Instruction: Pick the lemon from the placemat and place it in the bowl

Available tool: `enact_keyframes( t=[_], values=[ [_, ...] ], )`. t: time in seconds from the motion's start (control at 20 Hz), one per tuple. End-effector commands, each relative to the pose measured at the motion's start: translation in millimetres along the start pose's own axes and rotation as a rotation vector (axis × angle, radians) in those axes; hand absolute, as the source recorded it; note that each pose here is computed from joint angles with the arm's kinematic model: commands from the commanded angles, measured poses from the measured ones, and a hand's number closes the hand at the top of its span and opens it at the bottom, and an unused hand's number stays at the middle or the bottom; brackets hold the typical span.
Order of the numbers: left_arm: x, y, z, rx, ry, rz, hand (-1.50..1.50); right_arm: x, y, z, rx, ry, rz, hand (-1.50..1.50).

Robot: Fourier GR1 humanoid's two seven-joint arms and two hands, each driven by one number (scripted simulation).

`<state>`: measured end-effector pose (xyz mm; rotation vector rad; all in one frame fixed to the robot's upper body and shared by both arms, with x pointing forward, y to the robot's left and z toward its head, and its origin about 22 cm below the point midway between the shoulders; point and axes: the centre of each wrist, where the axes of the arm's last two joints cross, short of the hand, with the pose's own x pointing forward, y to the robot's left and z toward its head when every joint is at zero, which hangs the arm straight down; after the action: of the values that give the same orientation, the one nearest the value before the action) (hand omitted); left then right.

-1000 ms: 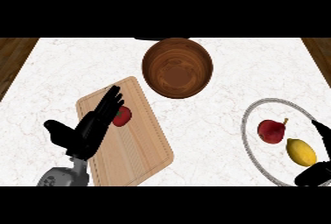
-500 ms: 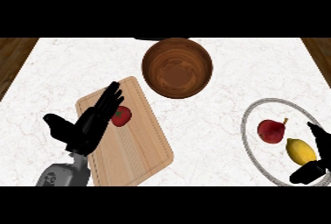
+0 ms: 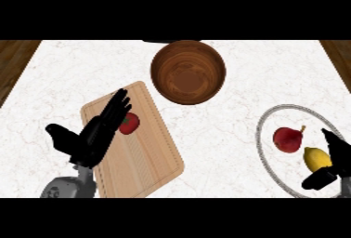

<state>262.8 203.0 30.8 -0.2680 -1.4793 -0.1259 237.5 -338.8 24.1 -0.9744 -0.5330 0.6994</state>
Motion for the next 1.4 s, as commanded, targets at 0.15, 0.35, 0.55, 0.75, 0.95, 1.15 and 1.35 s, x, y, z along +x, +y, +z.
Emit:
enact_keyframes(
  t=[0.15, 0.35, 0.55, 0.75, 0.95, 1.15, 1.35],
  values=[
    [-6.5, -5.3, -0.9, -0.007, 0.002, 0.003, 0.00, -3.0, 3.1, -15.7, -0.004, 0.001, -0.012, -1.50],
    [-19.7, 12.6, -3.4, -0.005, 0.018, 0.009, 0.00, 0.6, 25.6, -18.7, -0.030, -0.039, -0.075, 1.50],
    [-1.1, -9.0, -2.7, -0.009, 0.007, 0.013, 0.00, -17.0, 32.9, -19.0, -0.060, -0.123, -0.016, 1.50],
    [-13.9, -3.4, -5.5, -0.012, 0.011, 0.025, 0.00, -2.9, 26.1, -25.6, -0.066, -0.131, 0.008, 1.50],
    [3.4, -4.6, 1.6, -0.020, 0.001, 0.012, 0.00, 5.8, 15.3, -30.5, -0.075, -0.148, 0.014, 1.50],
    [-16.6, -14.4, -19.6, -0.002, 0.006, -0.001, 0.00, 5.2, 34.1, -24.5, -0.130, -0.151, 0.047, 1.50],
    [1.4, 0.0, -6.3, -0.046, -0.012, -0.019, 0.00, 134.4, 70.2, 55.2, -0.115, -0.367, 0.112, 1.50]
  ],
)
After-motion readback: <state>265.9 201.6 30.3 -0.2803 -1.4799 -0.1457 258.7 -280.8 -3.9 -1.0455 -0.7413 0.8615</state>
